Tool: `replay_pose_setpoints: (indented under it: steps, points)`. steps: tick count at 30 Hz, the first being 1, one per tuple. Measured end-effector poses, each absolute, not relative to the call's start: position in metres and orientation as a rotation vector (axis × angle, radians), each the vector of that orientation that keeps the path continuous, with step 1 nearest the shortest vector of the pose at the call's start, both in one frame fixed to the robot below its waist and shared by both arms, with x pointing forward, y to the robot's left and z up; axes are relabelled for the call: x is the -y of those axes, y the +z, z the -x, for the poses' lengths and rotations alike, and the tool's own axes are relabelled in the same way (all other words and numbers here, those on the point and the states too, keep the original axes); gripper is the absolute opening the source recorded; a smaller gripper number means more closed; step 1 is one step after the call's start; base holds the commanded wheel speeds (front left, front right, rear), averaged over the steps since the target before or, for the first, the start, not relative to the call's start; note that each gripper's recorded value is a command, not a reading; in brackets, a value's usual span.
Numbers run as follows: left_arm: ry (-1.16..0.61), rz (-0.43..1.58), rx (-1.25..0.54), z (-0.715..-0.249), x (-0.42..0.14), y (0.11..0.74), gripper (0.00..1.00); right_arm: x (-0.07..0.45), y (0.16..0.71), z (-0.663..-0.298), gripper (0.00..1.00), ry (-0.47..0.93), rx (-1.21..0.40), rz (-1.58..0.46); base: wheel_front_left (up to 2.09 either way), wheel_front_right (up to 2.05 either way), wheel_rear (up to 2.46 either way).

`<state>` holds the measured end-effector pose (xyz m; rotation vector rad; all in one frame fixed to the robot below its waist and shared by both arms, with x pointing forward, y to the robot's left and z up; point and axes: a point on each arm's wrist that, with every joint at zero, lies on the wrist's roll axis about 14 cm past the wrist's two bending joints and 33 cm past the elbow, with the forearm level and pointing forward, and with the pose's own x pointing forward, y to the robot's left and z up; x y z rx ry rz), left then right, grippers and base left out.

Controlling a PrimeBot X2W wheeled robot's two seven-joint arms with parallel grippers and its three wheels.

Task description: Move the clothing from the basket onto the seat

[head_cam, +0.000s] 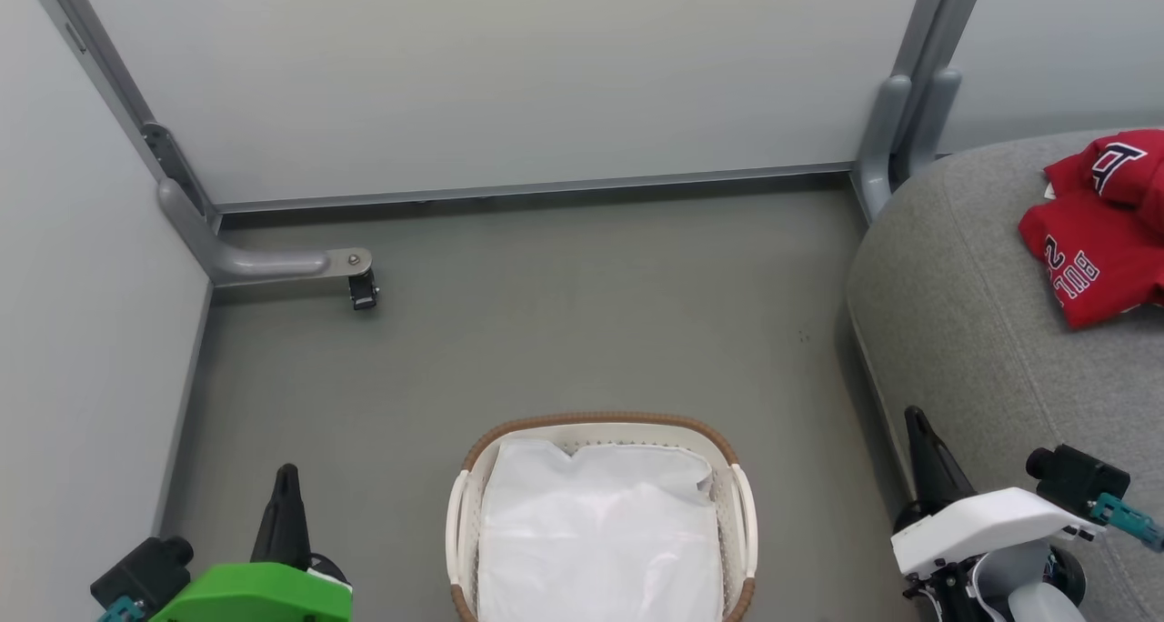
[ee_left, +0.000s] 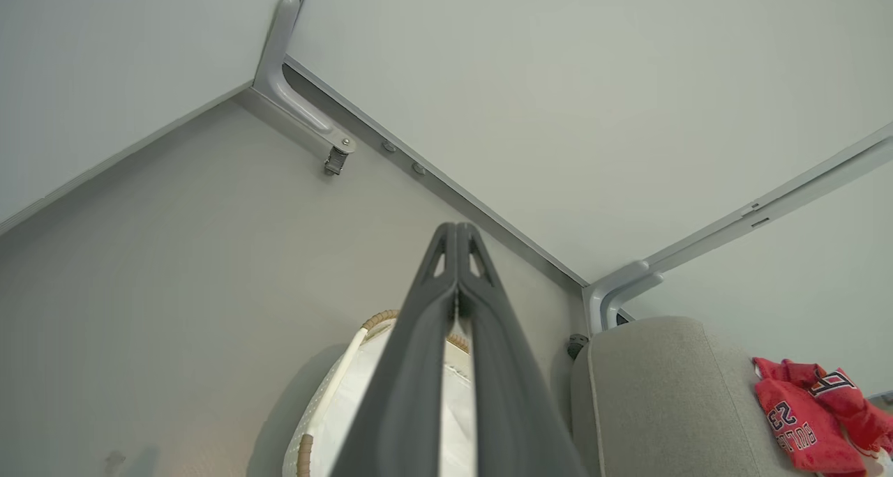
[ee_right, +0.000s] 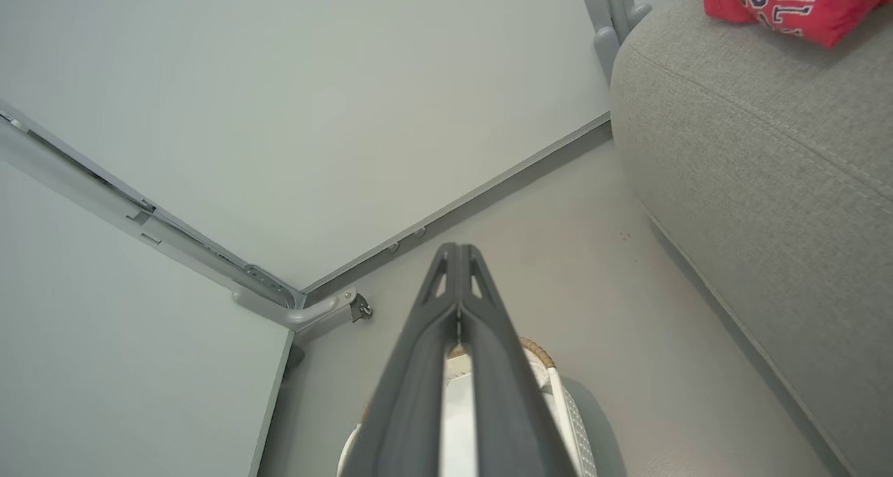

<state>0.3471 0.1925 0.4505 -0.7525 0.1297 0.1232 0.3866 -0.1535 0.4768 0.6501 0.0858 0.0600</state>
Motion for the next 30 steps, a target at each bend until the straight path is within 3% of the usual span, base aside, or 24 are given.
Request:
replay_pose_setpoints:
  steps: [30]
  points:
    - [0.123, 1.106, -0.101, -0.363, -0.198, 0.465, 0.00, 0.173, 0.482, -0.388, 0.00, -0.009, -0.088, -1.047, 0.00, 0.00, 0.00]
